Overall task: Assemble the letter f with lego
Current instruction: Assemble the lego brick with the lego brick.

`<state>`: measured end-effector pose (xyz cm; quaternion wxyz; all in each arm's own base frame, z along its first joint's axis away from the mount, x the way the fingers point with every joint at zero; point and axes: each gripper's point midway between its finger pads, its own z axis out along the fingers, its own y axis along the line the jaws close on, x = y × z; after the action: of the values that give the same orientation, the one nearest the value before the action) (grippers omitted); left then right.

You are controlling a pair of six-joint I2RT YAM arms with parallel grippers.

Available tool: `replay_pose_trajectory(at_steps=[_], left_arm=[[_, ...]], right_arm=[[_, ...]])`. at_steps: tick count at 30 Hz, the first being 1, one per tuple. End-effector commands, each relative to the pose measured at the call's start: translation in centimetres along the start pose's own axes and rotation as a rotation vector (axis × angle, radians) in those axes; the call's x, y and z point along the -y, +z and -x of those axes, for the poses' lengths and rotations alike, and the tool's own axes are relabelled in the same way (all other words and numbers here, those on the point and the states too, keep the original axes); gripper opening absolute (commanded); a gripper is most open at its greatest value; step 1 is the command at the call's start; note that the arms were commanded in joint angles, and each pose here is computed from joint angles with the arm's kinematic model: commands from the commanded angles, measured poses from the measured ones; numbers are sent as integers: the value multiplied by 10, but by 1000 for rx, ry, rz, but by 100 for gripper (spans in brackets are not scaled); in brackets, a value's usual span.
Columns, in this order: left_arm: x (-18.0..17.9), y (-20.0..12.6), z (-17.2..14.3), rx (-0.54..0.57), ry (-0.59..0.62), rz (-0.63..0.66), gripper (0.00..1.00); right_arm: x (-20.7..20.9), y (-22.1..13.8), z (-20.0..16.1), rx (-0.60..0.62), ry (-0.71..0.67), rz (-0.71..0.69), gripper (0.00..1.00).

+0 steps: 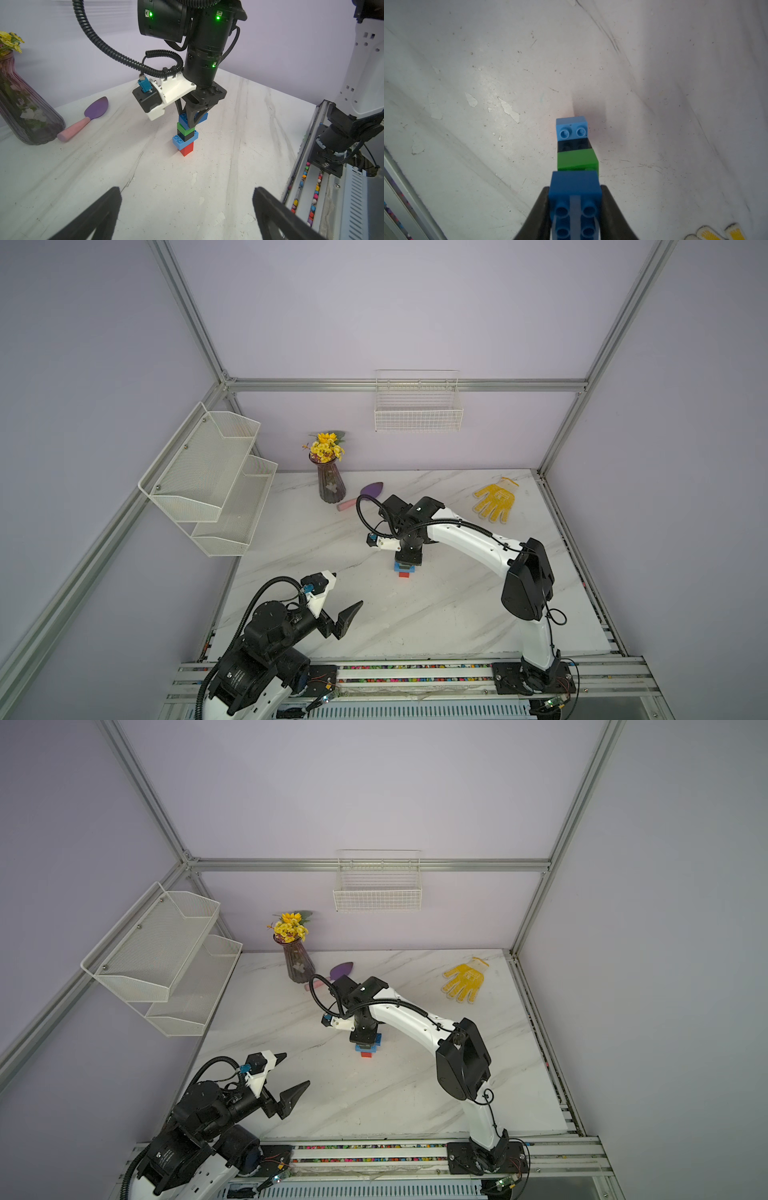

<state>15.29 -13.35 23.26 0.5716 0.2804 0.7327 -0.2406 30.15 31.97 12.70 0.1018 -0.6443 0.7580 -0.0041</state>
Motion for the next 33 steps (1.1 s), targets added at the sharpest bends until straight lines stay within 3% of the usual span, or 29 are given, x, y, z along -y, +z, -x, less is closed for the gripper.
replay_pose_trajectory(at_steps=[1,33], left_arm=[[1,3,1,10,23,-11,100],[-1,4,0,5,21,-1,100]], right_arm=[[-12,21,-22,-108,3,48,6],[-6,16,-11,-93,-15,47,6]])
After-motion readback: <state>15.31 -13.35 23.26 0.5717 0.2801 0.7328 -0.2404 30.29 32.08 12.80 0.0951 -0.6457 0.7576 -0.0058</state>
